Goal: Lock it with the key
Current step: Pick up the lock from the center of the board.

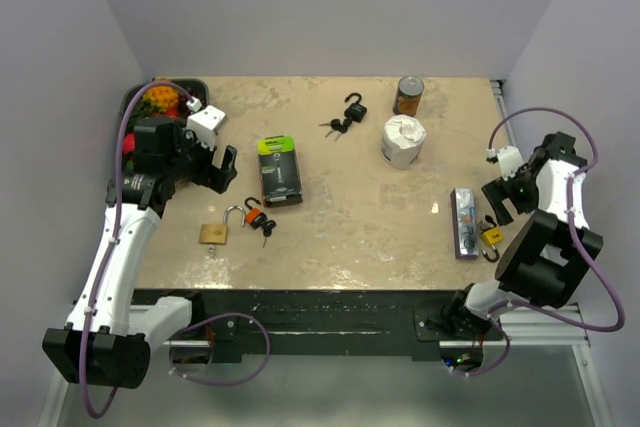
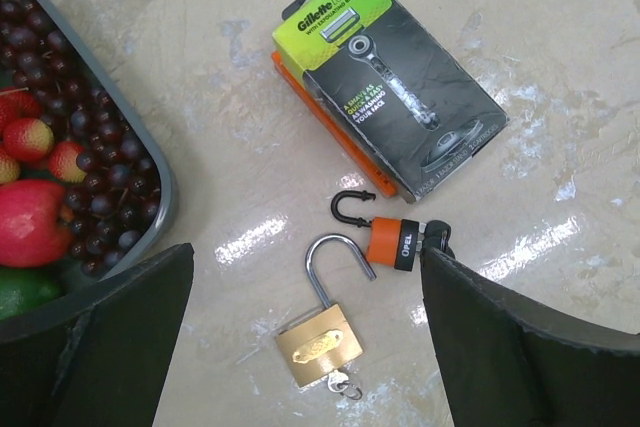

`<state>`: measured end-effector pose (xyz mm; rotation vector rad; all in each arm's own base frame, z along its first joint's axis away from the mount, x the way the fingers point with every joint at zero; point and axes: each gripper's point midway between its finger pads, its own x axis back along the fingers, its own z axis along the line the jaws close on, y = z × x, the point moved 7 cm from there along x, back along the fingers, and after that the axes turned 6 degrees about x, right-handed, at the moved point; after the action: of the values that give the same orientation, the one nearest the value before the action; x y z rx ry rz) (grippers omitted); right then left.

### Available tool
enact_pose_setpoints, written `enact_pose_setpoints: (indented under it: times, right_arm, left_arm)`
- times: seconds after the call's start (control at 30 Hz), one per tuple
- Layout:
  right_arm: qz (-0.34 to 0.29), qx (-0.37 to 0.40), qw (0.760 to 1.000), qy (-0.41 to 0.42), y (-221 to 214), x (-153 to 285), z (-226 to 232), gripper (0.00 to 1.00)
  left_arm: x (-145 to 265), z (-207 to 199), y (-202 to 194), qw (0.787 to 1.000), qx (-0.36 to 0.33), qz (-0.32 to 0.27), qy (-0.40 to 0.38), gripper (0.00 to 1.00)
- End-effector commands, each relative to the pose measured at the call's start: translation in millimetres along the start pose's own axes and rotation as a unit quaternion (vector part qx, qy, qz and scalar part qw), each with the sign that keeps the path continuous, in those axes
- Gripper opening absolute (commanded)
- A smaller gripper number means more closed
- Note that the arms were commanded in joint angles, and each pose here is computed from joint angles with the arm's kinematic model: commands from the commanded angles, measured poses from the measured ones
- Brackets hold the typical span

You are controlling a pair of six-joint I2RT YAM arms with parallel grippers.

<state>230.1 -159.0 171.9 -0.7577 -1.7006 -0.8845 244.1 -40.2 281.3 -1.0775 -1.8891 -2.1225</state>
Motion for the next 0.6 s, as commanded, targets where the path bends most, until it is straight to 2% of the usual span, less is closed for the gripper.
enact_pose_setpoints:
  times: [0.0, 0.57]
  right_arm:
    - [0.002, 0.041, 0.998, 0.044, -16.2, -19.9, 10.1, 0.96]
    - [0.003, 0.035, 0.993, 0.116, -17.4, -56.7, 17.2, 0.88]
  left_arm:
    - [4.8, -1.0, 14.9, 1.000, -0.006, -0.022, -0.013, 0.99]
    - [4.4, 2.6, 17.3, 1.000, -0.013, -0.022, -0.002, 0.99]
